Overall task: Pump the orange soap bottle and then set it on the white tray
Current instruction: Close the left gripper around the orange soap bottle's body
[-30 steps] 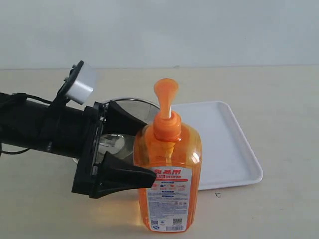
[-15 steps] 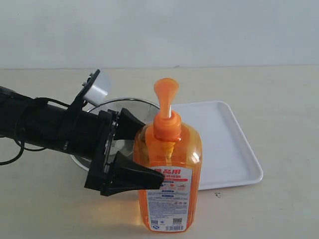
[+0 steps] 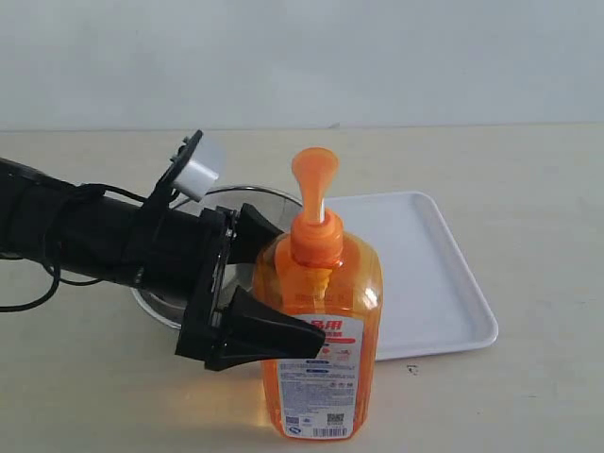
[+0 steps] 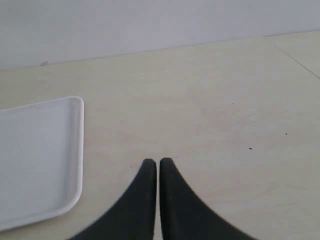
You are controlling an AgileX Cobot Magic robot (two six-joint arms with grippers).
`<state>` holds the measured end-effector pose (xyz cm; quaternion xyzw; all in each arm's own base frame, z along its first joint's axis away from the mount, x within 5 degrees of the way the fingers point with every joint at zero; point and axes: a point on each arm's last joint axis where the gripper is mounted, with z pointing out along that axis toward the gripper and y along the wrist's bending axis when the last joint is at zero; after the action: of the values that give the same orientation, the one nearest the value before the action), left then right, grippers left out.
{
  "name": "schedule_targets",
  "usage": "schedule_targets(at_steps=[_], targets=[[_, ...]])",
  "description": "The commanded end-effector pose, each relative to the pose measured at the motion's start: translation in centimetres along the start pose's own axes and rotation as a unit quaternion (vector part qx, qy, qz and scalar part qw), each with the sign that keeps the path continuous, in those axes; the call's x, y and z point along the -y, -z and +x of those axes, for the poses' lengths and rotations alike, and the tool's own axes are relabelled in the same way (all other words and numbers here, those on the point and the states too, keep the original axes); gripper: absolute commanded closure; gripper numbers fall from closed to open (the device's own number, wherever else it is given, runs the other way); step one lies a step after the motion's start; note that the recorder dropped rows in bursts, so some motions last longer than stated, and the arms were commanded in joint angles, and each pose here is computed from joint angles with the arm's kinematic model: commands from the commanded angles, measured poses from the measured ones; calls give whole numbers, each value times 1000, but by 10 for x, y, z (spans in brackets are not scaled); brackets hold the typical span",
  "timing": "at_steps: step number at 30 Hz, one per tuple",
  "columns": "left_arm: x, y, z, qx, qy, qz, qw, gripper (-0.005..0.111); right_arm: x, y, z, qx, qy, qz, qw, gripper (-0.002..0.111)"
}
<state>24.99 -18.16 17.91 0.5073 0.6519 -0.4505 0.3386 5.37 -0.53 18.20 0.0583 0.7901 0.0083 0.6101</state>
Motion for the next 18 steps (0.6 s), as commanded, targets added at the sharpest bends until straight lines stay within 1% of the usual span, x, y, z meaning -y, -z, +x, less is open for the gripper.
schedule_targets(at_steps=[1, 7, 13, 18], targets=[[-3, -3, -1, 12, 10, -4, 1000, -3, 0, 0, -1, 8, 2, 0, 1000, 108], [-9, -8, 6, 12, 27, -2, 1000, -3, 0, 0, -1, 8, 2, 0, 1000, 108], [-10, -11, 1, 34, 23, 32, 999, -3, 0, 0, -1, 8, 2, 0, 1000, 108], [-16, -15, 3, 34, 26, 38, 998, -3, 0, 0, -1, 8, 2, 0, 1000, 108]])
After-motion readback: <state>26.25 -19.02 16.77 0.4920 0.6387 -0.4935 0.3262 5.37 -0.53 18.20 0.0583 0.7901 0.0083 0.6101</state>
